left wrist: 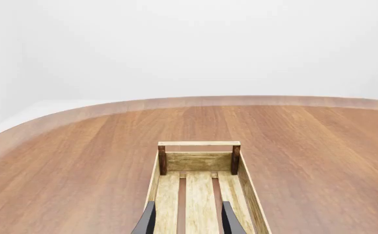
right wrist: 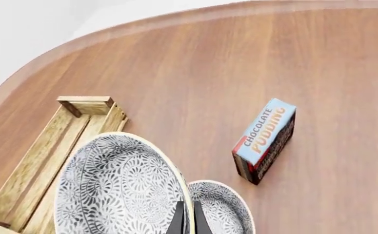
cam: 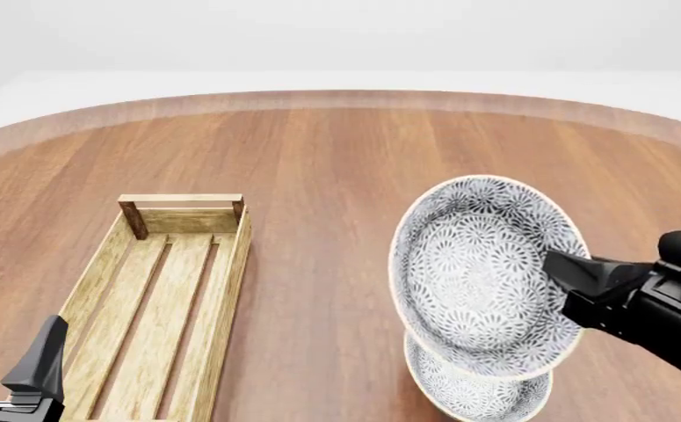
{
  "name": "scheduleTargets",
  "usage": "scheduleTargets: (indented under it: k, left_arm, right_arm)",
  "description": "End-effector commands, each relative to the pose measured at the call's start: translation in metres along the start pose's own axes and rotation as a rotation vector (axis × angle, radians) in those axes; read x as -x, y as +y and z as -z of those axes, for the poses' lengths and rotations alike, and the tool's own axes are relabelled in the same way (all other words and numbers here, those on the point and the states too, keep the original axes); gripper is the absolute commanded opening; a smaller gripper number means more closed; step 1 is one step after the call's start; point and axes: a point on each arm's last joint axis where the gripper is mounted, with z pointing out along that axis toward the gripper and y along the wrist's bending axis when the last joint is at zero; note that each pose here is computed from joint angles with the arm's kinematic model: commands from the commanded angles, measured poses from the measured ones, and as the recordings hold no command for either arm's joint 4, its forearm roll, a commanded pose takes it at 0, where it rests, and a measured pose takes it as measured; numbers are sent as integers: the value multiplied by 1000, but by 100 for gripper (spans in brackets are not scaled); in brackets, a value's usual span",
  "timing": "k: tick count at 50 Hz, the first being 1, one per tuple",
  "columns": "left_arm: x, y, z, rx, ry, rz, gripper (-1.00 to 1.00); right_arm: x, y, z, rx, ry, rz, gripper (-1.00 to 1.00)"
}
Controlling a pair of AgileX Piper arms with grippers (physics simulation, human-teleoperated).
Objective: Stack the left bowl on the right bowl and place them in the tray.
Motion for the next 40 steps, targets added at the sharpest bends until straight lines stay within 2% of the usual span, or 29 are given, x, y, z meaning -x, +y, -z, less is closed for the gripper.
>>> scheduleTargets:
  k: [1,18,40]
  left_arm:
    - [0,0,0,0,0,0,100]
    - [0,0,0,0,0,0,100]
    - [0,0,0,0,0,0,100]
  right_arm:
    - [-21,-10,2,-20,-5,-58,-100]
    - [-55,-24,-9,-51,4,-124,-100]
    - [-79,-35,-21,-80,17,-160,-100]
